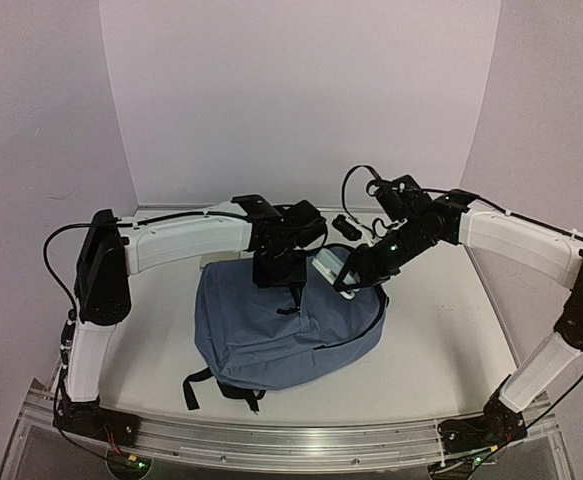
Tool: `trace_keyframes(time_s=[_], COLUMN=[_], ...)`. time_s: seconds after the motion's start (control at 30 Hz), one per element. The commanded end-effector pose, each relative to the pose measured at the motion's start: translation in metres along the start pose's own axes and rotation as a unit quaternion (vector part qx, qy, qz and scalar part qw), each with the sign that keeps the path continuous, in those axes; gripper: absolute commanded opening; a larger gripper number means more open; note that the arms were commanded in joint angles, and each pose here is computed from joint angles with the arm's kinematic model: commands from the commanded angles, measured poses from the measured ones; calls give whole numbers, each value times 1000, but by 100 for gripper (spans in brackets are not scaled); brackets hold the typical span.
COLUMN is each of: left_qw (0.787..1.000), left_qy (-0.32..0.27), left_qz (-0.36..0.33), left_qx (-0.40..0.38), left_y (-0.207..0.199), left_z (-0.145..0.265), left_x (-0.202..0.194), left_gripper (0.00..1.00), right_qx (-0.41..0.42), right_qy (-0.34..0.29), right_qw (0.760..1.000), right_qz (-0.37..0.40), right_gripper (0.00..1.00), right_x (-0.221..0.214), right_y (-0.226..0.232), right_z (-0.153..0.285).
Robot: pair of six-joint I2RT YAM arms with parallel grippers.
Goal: Pack the student bag
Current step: Place the stationery in the student bag.
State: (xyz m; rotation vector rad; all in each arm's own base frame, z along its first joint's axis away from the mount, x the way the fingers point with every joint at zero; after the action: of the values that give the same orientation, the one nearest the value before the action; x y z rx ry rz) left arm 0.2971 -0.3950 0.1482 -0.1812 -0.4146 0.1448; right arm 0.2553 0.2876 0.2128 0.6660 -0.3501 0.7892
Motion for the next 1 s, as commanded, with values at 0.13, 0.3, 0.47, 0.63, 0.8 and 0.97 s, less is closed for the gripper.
trace_keyframes(time_s=[0.13,0.3,0.47,0.63,0.8,0.97], left_qw=[995,992,991,992,997,999], left_qy=[62,84,89,79,33,-11], left_qz=[-17,-19,-23,-30,-31,-35], left_qx=[72,97,101,95,67,-6], left_y=[25,43,47,41,27,7], left_z=[-23,-33,-35,-31,3,46], left_x=[-30,-44,-47,-41,-23,-8], left_gripper=[40,27,15,1,0,0], right_qx=[-2,-11,-12,-12,-6,16], right_qy=[-27,-25,-25,-24,-22,-27], right_qw=[1000,1000,1000,1000,1000,999], right_qz=[-3,2,2,2,3,14], right_gripper=[0,0,0,0,0,0], right_x=[8,6,6,7,8,18], right_y=[-3,-6,-6,-7,-6,5], right_z=[16,16,16,14,13,13])
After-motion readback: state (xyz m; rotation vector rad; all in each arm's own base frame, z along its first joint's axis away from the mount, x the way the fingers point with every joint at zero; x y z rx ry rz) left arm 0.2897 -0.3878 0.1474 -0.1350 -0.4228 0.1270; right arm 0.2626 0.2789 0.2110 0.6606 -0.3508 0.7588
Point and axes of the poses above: each gripper's point midway between its finger pads, its own z axis back along the fingers, its own y axis along the line the jaws close on, x = y × z, the point moved 3 cm from there along z, back along the fingers, and after that the axes turned 9 degrees about z, right-handed, at the moved point
